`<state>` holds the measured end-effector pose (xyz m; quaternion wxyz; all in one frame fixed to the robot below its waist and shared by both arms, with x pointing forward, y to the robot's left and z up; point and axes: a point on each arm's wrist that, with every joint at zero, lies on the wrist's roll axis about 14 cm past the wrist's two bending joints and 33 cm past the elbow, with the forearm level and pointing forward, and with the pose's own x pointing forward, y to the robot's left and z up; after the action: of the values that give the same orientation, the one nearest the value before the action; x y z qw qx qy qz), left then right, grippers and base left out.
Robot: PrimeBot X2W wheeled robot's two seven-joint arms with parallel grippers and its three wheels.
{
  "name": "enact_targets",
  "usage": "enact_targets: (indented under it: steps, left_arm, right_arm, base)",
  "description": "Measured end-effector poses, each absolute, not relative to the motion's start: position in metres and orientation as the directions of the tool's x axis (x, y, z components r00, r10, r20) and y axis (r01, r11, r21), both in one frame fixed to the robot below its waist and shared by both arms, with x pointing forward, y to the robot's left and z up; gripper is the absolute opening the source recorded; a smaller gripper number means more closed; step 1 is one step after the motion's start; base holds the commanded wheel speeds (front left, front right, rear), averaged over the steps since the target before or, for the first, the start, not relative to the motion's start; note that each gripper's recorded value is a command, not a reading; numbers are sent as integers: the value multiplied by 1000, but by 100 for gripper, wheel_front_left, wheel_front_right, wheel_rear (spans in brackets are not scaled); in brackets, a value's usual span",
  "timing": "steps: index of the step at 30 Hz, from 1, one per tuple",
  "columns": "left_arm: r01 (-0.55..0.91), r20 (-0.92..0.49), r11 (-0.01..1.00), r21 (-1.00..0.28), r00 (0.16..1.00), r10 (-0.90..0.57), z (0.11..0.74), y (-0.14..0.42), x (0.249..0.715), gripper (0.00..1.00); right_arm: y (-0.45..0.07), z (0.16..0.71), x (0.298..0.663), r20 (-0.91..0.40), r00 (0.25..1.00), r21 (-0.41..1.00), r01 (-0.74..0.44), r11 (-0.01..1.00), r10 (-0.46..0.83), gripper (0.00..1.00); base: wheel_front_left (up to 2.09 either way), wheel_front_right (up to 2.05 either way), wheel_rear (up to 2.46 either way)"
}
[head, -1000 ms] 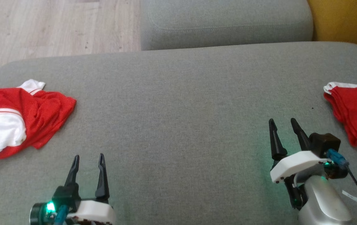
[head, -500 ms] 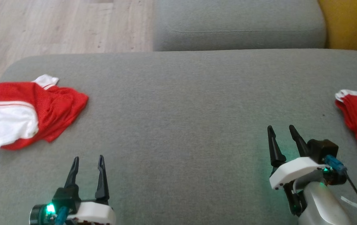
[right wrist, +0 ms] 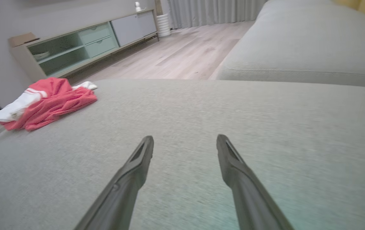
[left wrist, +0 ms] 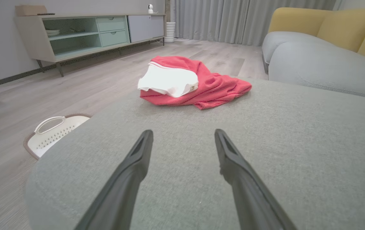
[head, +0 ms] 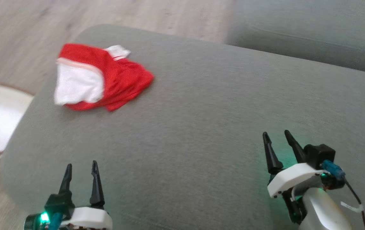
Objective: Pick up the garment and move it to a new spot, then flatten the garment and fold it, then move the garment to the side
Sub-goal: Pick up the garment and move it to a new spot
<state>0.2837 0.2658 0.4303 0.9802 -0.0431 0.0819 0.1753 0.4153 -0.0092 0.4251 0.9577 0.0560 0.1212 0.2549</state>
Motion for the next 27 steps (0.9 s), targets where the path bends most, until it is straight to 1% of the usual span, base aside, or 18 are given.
enact_targets:
  steps: [4, 8, 12, 16, 21, 24, 27]
  left_arm:
    - [-449, -189, 892, -60, 882, 431, 427, 292, 256, 100]
    - [-499, -216, 863, -73, 853, 475, 420, 304, 234, 100]
    - [-520, -240, 851, -69, 837, 492, 414, 312, 226, 100]
    - [-522, -194, 848, -94, 845, 499, 430, 326, 245, 100]
    - [-509, -41, 856, -84, 860, 508, 481, 358, 292, 100]
    - [-498, 34, 866, -44, 866, 500, 511, 378, 320, 100]
    - [-475, 48, 879, 20, 879, 474, 522, 394, 346, 100]
  right_arm:
    - [31, 422, 410, -210, 776, 182, -568, 803, 596, 100]
    - [62, 419, 404, -212, 716, 192, -636, 747, 665, 100]
    - [76, 418, 405, -209, 691, 201, -663, 722, 692, 100]
    - [77, 410, 408, -218, 687, 213, -660, 720, 694, 100]
    - [73, 397, 414, -236, 688, 226, -648, 727, 687, 100]
    - [74, 397, 427, -218, 696, 223, -647, 729, 684, 100]
    - [74, 398, 440, -195, 705, 221, -645, 731, 682, 100]
  base:
    - [0, 0, 0]
    - [0, 0, 0]
    - [0, 0, 0]
    - [0, 0, 0]
    - [0, 0, 0]
    - [0, 0, 0]
    - [0, 0, 0]
